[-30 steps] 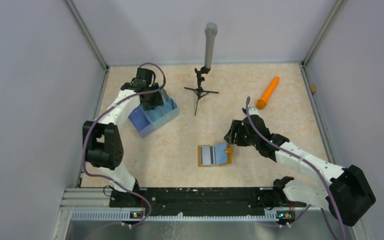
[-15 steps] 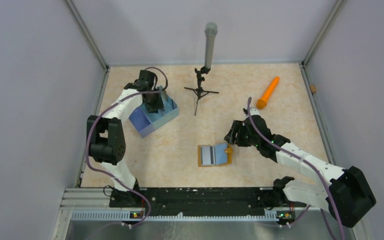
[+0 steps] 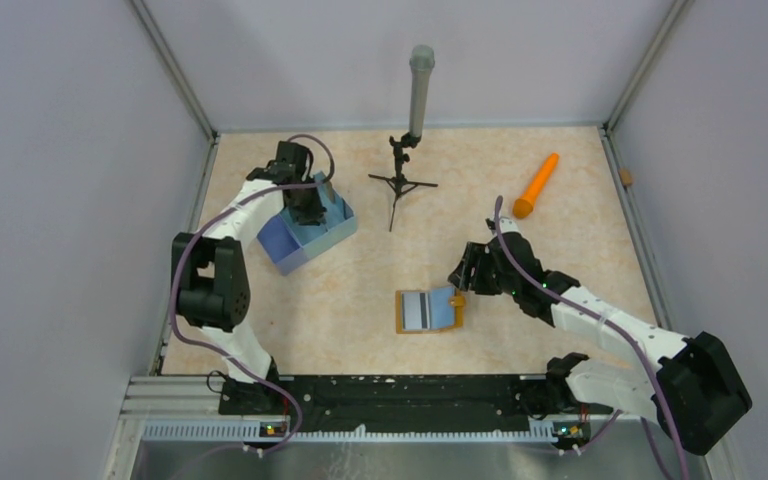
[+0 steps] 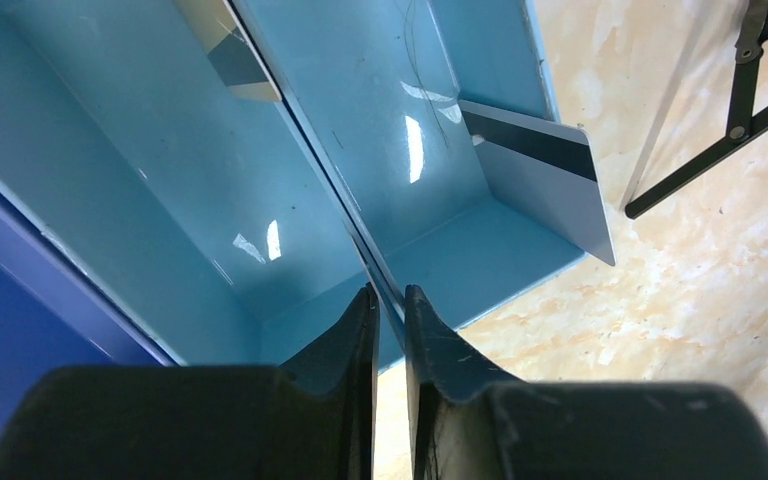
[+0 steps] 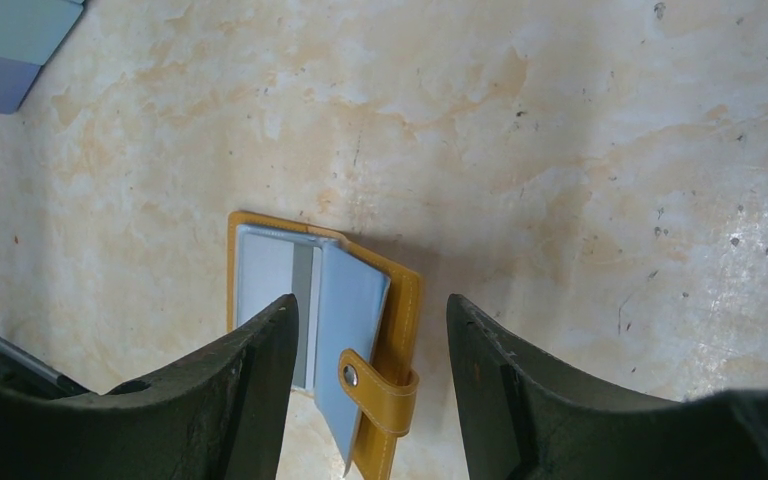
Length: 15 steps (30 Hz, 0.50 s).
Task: Put the credit cards into the card holder
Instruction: Pick up the credit card from the storage box.
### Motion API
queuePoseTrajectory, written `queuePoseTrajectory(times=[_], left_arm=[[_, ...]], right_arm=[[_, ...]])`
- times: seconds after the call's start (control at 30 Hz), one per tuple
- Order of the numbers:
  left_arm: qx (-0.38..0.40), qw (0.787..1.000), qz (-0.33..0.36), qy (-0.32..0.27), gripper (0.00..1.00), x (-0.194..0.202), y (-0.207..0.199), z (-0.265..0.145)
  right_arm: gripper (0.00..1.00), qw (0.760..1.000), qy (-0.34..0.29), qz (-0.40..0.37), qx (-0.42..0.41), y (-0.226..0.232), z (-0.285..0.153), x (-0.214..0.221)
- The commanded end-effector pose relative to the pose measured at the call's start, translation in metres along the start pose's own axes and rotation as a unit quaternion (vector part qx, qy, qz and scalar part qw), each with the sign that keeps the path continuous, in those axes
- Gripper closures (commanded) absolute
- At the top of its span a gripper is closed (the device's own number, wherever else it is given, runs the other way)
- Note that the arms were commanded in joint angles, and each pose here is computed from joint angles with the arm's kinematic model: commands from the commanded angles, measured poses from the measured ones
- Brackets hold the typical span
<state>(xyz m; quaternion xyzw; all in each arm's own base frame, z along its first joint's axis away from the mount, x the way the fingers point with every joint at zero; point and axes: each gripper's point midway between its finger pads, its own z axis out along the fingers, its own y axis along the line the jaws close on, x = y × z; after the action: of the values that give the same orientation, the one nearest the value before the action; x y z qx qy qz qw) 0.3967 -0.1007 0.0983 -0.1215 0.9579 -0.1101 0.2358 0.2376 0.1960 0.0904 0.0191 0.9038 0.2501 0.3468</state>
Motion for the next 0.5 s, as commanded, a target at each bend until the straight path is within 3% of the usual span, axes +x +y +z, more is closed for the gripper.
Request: queuePoseTrajectory(times=[0.0, 0.37, 0.47], left_arm=[[-0.001, 1.000, -0.009, -0.019, 0.83, -0.005, 0.005, -0.016], [0.005, 0.999, -0.010, -0.036, 0.83, -0.009, 0.003, -0.029], [0.004, 0.999, -0.009, -0.043, 0.88, -0.012, 0.003, -0.033]], right_arm=[[0.45, 1.000, -0.016, 0.008, -0.008, 0.003, 0.000, -0.009], [0.45, 1.000, -0.006, 0.010, -0.018, 0.006, 0.001, -0.005], [0.45, 1.000, -0.006, 0.010, -0.019, 0.006, 0.001, -0.004]])
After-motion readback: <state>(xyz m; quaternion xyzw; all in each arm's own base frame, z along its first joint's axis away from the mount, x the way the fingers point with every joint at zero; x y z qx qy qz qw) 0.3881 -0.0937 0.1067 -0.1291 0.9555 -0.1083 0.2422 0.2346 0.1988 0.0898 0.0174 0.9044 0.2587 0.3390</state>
